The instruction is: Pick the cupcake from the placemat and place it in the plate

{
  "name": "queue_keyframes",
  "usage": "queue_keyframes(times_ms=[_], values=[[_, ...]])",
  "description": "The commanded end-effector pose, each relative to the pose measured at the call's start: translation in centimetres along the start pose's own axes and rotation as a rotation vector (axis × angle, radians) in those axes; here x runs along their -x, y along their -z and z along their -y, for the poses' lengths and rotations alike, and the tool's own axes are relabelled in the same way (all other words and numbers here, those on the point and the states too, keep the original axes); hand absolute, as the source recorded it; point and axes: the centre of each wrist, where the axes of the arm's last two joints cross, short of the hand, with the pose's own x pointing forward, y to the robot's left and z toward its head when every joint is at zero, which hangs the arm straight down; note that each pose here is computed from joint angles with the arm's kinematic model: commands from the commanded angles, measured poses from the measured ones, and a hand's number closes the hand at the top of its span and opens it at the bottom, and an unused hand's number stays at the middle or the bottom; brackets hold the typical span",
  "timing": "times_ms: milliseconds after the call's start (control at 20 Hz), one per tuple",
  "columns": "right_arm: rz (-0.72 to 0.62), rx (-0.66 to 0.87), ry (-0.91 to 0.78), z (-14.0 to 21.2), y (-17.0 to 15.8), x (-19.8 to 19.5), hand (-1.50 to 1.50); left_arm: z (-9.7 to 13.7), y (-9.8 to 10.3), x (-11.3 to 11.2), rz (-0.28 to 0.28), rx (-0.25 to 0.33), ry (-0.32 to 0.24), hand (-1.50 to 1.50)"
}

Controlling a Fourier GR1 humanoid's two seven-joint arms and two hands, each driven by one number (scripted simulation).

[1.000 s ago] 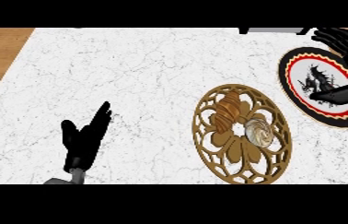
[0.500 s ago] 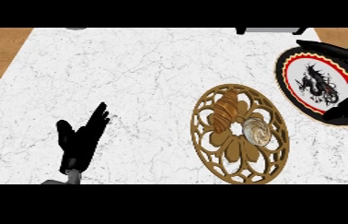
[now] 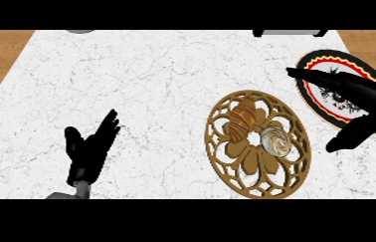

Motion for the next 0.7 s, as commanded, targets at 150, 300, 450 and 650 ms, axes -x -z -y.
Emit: queue_keyframes(times_ms=[150,300,450,650], values=[[-0.085,-0.072,-0.056,-3.0,0.0,-0.9,-1.5,-1.4,0.4,0.7,-0.025,0.009,-0.022,0.0],[-0.084,-0.111,-0.038,-4.4,-1.2,-2.4,-1.5,-0.1,-1.0,0.4,-0.021,-0.03,0.007,0.0],[-0.083,-0.126,-0.042,-5.3,0.8,-2.2,-1.5,-0.6,-0.6,-0.6,-0.014,-0.009,-0.004,0.0],[-0.08,-0.126,-0.02,-6.6,0.1,-2.9,-1.5,0.6,-0.6,-0.3,0.008,-0.004,-0.002,0.0]])
